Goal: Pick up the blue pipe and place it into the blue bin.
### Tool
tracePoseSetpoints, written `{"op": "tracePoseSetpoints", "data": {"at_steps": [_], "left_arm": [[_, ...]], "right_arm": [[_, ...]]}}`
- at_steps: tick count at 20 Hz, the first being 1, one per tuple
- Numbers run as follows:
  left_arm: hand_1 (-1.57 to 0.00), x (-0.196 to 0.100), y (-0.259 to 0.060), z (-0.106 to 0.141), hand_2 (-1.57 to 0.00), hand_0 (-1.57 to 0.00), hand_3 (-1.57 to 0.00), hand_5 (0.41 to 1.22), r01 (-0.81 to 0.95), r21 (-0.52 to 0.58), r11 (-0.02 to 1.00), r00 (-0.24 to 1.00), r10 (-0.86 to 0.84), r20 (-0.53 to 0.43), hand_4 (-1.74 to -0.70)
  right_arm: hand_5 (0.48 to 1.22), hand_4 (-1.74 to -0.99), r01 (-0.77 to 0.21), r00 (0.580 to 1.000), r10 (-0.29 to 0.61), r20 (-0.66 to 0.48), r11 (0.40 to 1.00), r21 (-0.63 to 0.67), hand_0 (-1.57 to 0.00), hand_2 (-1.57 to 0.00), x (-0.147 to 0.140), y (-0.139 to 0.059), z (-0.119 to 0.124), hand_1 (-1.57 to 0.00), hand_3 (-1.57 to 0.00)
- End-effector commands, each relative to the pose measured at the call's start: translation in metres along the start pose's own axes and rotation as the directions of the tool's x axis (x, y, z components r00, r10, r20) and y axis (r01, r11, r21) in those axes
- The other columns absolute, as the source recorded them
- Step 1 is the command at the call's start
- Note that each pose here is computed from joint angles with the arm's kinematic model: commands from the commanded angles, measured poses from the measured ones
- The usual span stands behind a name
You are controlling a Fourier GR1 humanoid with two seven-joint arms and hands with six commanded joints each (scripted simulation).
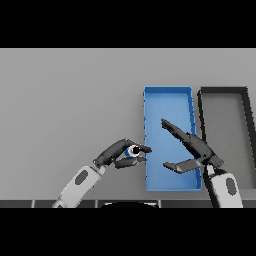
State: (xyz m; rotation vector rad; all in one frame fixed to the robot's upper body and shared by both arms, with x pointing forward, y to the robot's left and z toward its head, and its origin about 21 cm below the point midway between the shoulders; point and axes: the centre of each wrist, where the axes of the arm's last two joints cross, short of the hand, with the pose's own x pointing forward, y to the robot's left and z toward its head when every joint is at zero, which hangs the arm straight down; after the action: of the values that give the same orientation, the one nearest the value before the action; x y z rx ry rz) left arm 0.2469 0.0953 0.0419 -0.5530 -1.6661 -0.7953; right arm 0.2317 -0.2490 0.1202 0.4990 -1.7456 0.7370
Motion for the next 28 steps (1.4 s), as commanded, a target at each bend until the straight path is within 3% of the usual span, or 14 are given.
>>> {"op": "tracePoseSetpoints", "data": {"at_steps": [1,6,10,17,18,19,20,22,23,25,28], "left_arm": [[-1.57,0.001,-0.001,-0.001,-1.57,-1.57,-1.49,1.221,0.005,-0.003,1.0,1.0,-0.005,0.009,-1.74],[-1.57,0.004,0.001,-0.001,-1.57,-1.57,-1.49,1.221,-0.003,-0.013,1.0,1.0,0.003,0.019,-1.74],[-1.57,0.002,0.003,-0.001,-1.57,-1.57,-1.52,1.221,-0.015,-0.036,0.999,0.999,0.016,0.03,-1.74],[-1.57,-0.001,0.003,0.0,-1.57,-1.57,-1.54,1.221,0.003,-0.047,0.999,1.0,-0.003,0.012,-1.74],[-1.57,-0.001,0.005,0.001,-1.57,-1.57,-1.48,1.221,-0.016,-0.054,0.998,1.0,0.017,0.016,-1.74],[-1.33,0.002,0.007,-0.001,-1.32,-1.39,-1.29,1.221,0.032,-0.057,0.998,0.999,-0.031,0.016,-1.74],[-1.08,0.003,0.007,0.001,-1.06,-1.18,-1.03,1.221,0.091,-0.091,0.992,0.993,-0.097,-0.061,-1.68],[-0.71,0.003,0.006,0.005,-0.68,-0.82,-0.66,1.221,0.115,-0.123,0.986,0.982,-0.131,-0.135,-1.48],[-0.71,0.003,0.006,0.003,-0.69,-0.78,-0.58,1.221,0.106,-0.1,0.989,0.987,-0.117,-0.113,-1.53],[-1.02,0.005,0.005,0.0,-0.97,-1.06,-0.94,1.221,0.084,-0.069,0.994,0.991,-0.09,-0.094,-1.61],[-1.29,0.003,0.005,-0.003,-1.19,-1.31,-1.25,1.221,0.0,-0.035,0.999,1.0,0.0,0.01,-1.67]], "right_arm": [[0.502,-1.306,-0.009,1.0,0.009,-0.005,0.999,0.041,0.0,0.0,0.004,0.0,-0.006,0.0,0.0],[0.523,-1.294,-0.093,0.996,0.09,0.023,0.971,0.222,0.0,0.0,0.021,0.015,-0.043,0.0,0.0],[0.531,-1.232,-0.1,0.995,0.099,0.021,0.946,0.308,0.0,0.0,0.026,0.027,-0.07,0.0,0.0],[0.506,-1.222,-0.102,0.995,0.095,0.037,0.909,0.404,0.0,-0.03,0.03,0.044,-0.113,-0.01,0.0],[0.506,-1.245,-0.093,0.996,0.087,0.035,0.902,0.421,-0.05,-0.1,0.032,0.049,-0.118,-0.08,-0.05],[0.509,-1.294,-0.099,0.995,0.091,0.038,0.895,0.435,-0.18,-0.24,0.034,0.048,-0.124,-0.22,-0.16],[0.507,-1.335,-0.105,0.994,0.1,0.035,0.883,0.457,-0.35,-0.38,0.033,0.051,-0.127,-0.38,-0.3],[0.522,-1.43,-0.119,0.993,0.116,0.037,0.868,0.482,-0.72,-0.74,0.033,0.055,-0.135,-0.7,-0.63],[0.55,-1.486,-0.105,0.994,0.089,0.057,0.862,0.496,-0.89,-0.91,0.033,0.055,-0.132,-0.87,-0.77],[0.666,-1.562,-0.049,0.998,0.018,0.064,0.851,0.523,-1.13,-1.14,0.032,0.059,-0.136,-1.12,-0.96],[0.905,-1.469,0.006,1.0,-0.008,0.002,0.851,0.524,-1.35,-1.35,0.026,0.061,-0.139,-1.34,-1.26]]}}
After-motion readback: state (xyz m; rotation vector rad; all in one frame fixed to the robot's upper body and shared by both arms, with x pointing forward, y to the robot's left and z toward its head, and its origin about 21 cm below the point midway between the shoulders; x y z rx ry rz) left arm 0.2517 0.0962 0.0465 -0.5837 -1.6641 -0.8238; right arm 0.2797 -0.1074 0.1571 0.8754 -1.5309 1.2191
